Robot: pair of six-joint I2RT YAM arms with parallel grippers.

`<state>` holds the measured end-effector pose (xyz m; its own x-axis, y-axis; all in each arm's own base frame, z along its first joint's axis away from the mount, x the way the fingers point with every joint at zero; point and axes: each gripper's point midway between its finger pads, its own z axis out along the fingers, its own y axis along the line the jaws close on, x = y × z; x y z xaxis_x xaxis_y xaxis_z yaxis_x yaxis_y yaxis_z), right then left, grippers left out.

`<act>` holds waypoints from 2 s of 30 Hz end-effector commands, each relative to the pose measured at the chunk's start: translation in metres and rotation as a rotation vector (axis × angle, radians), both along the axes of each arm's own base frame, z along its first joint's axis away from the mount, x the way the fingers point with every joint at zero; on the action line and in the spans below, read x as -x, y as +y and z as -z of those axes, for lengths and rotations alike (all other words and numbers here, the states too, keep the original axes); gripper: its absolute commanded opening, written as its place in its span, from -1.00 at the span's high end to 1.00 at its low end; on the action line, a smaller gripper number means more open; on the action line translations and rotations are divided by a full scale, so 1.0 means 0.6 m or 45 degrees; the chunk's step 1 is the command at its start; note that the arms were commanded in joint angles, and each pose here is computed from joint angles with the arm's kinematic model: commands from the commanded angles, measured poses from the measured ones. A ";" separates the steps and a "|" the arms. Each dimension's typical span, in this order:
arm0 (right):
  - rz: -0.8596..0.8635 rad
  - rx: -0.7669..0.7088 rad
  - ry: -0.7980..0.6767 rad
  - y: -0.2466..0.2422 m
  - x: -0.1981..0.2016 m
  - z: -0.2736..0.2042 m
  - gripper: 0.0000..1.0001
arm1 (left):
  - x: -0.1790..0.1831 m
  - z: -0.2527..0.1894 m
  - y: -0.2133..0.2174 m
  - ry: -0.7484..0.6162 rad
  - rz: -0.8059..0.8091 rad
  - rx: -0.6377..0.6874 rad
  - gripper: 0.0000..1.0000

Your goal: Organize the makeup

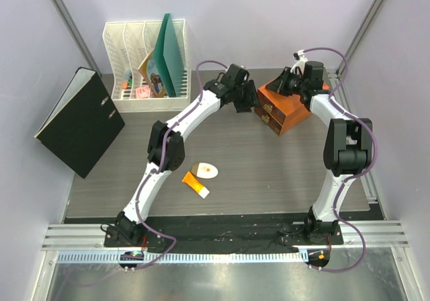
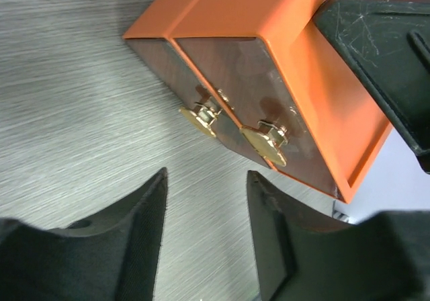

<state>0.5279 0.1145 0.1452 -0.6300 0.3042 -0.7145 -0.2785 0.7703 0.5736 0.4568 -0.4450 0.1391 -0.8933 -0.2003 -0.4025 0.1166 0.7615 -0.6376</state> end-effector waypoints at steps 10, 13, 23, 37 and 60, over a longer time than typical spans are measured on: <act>0.026 0.182 0.835 -0.028 0.194 0.280 0.98 | -0.009 -0.025 -0.052 0.004 0.044 0.232 -0.11; 0.025 0.183 0.836 -0.028 0.195 0.280 0.98 | -0.011 -0.023 -0.055 0.009 0.032 0.241 -0.11; 0.024 0.184 0.831 -0.029 0.193 0.279 0.98 | -0.011 0.005 -0.071 0.021 -0.005 0.217 -0.09; 0.021 0.181 0.829 -0.028 0.192 0.278 0.98 | 0.011 0.059 -0.032 0.123 -0.043 0.066 0.40; 0.024 0.182 0.834 -0.028 0.193 0.280 0.98 | 0.131 0.125 0.144 0.243 -0.054 -0.285 0.58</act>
<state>0.5265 0.1164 0.1457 -0.6342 0.3020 -0.7118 -0.2861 0.7636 0.5789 0.4166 -0.4190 0.1333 -0.9024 -0.2565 -0.3462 0.0567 0.7258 -0.6856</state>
